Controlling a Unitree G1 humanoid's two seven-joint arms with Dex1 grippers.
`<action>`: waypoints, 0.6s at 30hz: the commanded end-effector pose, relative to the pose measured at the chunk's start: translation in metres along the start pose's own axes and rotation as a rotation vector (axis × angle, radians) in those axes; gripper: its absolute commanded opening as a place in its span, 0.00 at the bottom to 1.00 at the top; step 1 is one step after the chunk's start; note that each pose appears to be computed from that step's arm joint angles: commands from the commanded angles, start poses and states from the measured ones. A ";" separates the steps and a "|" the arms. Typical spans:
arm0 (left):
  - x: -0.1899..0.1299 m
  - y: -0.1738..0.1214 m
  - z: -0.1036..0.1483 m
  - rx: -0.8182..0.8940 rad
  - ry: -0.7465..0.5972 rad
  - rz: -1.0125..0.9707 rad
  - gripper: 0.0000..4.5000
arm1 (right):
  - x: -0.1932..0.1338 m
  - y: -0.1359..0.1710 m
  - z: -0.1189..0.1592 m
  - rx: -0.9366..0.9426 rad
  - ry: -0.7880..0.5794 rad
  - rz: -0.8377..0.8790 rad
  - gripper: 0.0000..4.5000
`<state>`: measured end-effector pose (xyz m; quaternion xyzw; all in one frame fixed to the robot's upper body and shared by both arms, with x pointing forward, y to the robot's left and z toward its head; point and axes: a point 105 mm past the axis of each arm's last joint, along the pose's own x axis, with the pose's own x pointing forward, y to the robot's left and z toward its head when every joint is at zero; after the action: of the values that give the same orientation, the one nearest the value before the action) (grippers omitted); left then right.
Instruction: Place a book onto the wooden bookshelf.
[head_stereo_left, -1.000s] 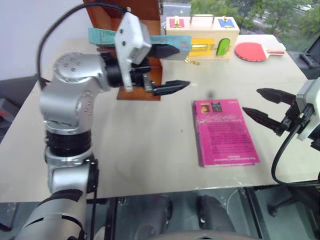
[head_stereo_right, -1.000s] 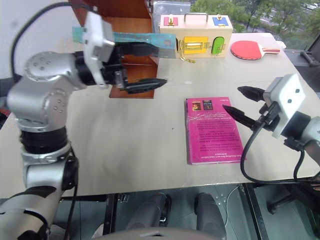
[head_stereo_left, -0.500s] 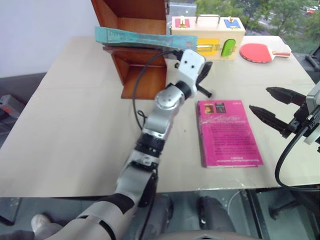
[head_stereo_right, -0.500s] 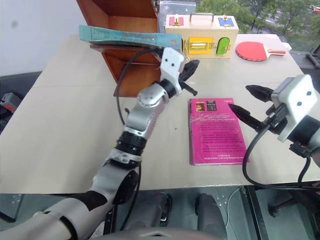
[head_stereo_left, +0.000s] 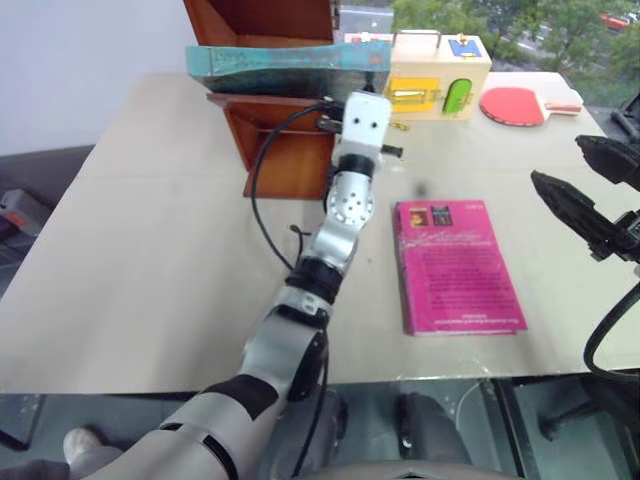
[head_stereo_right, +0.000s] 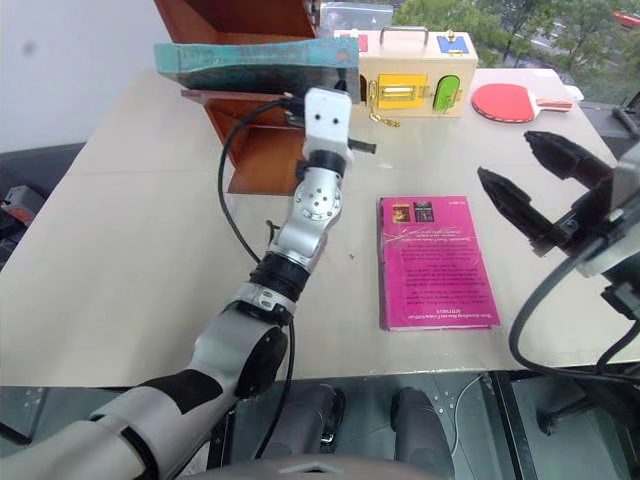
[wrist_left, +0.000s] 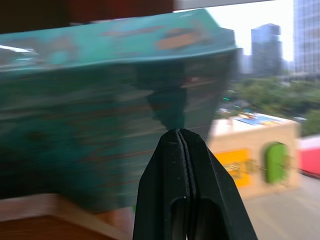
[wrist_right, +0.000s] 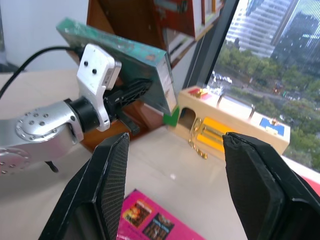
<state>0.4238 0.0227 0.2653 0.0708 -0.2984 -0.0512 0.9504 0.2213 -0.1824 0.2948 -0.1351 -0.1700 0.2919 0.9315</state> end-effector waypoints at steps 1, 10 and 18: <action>-0.010 -0.025 0.008 -0.095 -0.033 -0.181 0.00 | -0.003 0.001 0.010 -0.030 -0.034 -0.009 0.68; -0.070 -0.037 -0.017 -0.155 -0.014 -0.685 0.00 | -0.008 -0.009 -0.038 -0.012 0.205 -0.039 0.68; -0.103 0.030 -0.050 -0.272 0.209 -0.811 0.62 | -0.044 -0.010 -0.096 0.020 0.458 -0.032 1.00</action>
<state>0.3772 0.0389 0.1624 0.0855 -0.1508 -0.4430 0.8796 0.2428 -0.2201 0.2118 -0.1848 0.0309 0.2431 0.9517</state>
